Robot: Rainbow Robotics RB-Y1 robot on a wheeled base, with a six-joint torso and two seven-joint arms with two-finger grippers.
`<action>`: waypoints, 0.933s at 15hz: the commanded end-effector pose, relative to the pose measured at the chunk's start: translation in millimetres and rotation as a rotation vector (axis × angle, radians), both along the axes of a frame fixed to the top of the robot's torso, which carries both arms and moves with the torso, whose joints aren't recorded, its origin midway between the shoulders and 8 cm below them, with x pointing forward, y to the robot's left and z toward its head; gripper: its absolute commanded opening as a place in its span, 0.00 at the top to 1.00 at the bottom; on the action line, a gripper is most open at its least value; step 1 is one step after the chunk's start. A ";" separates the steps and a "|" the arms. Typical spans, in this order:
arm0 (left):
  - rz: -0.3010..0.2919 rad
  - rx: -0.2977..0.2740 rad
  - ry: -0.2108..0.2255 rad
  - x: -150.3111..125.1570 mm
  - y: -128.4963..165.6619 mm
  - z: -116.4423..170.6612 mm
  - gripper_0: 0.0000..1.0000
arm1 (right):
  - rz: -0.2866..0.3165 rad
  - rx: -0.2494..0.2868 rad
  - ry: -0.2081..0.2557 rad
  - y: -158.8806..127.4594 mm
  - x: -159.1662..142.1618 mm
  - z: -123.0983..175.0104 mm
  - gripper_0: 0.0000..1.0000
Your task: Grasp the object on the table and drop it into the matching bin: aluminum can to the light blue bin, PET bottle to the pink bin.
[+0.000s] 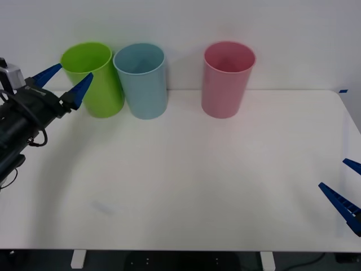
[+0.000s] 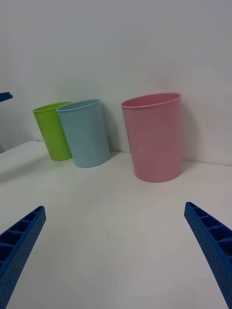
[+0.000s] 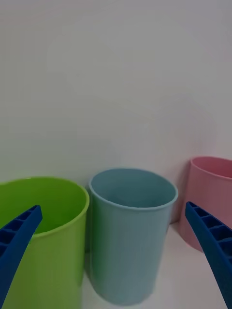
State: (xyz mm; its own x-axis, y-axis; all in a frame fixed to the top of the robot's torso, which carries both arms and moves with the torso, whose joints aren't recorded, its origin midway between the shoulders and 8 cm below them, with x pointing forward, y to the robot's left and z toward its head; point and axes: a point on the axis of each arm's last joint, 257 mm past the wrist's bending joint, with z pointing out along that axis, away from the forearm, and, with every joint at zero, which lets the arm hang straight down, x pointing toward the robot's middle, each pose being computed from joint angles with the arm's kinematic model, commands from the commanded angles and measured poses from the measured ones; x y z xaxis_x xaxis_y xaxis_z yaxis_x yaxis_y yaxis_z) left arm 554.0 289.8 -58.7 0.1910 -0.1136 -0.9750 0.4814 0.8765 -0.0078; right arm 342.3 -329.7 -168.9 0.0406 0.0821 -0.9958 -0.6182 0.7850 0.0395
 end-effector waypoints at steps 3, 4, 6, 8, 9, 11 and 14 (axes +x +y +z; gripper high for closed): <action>-0.033 0.030 0.020 -52.0 24.0 -18.7 0.00 | 0.000 0.000 0.000 0.0 0.0 0.0 0.00; -0.043 0.033 0.025 -62.2 27.8 -22.7 0.00 | 0.000 0.000 0.000 0.0 0.0 0.0 0.00; -0.061 0.041 0.037 -85.2 39.6 -31.0 0.00 | 0.000 0.000 0.000 0.0 0.0 0.0 0.00; -0.078 0.056 0.047 -103.1 49.1 -37.5 0.00 | 0.000 0.000 0.000 0.0 0.0 0.0 0.00; -0.083 0.068 0.049 -112.8 55.2 -40.1 0.00 | 0.000 0.000 0.000 0.0 0.0 0.0 0.00; -0.091 0.097 0.054 -128.3 62.1 -47.7 0.00 | 0.000 0.000 0.000 0.0 0.0 0.0 0.00; -0.086 0.173 0.062 -143.3 71.7 -60.5 0.00 | 0.000 0.000 0.000 0.0 0.0 0.0 0.00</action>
